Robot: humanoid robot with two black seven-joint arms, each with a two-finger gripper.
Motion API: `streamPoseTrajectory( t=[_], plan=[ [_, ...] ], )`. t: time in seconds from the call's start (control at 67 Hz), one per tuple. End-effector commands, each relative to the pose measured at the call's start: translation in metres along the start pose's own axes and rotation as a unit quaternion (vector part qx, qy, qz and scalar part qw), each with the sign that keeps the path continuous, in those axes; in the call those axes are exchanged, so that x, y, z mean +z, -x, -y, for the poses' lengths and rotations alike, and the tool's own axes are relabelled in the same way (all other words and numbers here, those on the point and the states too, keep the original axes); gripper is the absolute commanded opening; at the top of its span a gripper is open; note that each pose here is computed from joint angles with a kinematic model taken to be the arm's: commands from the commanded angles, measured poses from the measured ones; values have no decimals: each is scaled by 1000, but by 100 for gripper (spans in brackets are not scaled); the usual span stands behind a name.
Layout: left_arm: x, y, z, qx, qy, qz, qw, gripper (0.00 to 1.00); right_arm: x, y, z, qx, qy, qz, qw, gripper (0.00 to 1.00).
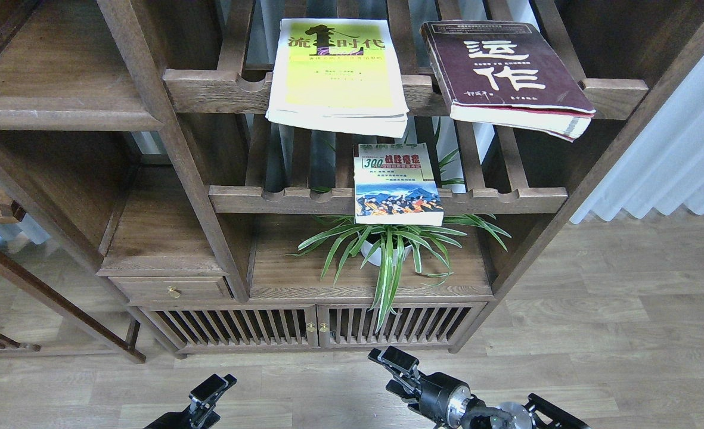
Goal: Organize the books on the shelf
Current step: 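Reach the right gripper up toward the small blue-covered book on the middle shelf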
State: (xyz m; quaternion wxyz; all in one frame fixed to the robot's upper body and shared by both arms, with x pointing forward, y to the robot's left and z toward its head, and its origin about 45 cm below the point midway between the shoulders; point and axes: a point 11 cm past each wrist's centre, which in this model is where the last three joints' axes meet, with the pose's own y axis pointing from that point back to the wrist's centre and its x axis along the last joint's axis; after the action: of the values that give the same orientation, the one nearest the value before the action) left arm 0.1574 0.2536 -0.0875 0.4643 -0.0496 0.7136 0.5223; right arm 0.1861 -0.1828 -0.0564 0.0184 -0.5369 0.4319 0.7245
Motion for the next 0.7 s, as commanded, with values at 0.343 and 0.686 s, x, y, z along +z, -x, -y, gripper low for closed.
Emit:
streamPoseTrajectory(
  t=[0.343, 0.686],
  plan=[
    [3, 8, 4, -3, -3, 18, 1000, 100, -20, 27, 9, -23, -11, -25, 999, 100],
    [9, 14, 7, -10, 6, 19, 1000, 100, -52, 85, 15, -126, -36, -75, 989, 100]
  ],
)
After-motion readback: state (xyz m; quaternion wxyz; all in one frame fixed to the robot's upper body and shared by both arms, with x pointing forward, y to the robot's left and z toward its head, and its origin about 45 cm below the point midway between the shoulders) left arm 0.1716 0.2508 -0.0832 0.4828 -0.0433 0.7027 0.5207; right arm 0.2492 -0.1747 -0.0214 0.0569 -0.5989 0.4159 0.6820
